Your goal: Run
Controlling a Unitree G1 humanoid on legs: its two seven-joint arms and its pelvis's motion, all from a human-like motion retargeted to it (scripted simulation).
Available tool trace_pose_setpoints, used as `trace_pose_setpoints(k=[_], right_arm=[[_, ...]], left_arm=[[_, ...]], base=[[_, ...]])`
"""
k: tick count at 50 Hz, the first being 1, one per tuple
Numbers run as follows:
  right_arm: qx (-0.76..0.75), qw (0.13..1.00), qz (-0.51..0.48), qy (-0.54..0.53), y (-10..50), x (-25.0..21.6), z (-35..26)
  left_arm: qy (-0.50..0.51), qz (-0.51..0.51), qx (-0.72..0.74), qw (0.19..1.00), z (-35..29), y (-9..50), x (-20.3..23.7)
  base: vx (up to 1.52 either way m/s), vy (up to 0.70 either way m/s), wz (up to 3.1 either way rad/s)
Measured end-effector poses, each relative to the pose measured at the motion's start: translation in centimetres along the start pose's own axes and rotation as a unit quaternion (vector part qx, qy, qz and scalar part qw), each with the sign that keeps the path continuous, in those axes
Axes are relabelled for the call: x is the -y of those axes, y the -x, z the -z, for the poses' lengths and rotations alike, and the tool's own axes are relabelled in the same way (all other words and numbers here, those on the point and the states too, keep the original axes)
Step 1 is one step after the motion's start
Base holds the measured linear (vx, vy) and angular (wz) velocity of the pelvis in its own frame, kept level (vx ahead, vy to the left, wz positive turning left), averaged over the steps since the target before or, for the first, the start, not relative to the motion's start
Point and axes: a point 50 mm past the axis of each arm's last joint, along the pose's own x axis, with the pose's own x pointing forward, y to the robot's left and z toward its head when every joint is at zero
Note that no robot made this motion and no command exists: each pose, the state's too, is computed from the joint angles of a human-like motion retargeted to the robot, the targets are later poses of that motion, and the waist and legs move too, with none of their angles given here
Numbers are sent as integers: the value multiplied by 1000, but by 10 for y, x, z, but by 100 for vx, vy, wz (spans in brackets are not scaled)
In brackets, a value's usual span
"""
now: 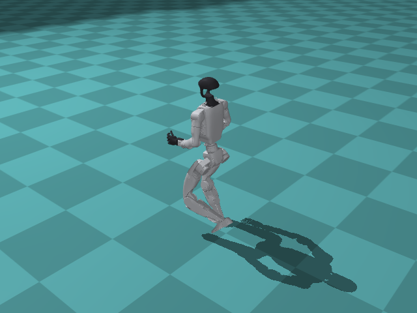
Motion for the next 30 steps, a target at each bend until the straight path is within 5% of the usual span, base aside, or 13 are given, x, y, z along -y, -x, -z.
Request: trace_pose_setpoints(k=[8,16,25,30], right_arm=[[187,976,92,-69,-48,62,-107],[284,951,68,-102,-31,65,-143],[126,989,25,-71,-16,8,-71],[0,999,-31,-36,18,-23,-1]], left_arm=[[-51,-60,-173,982,62,86,-64],[-65,-85,-236,966,76,132,-83],[-148,-100,-102,979,48,38,-67],[-105,-90,31,990,-6,-24,-33]], base=[[2,4,24],[1,5,53],[-2,3,9],[0,0,0]])
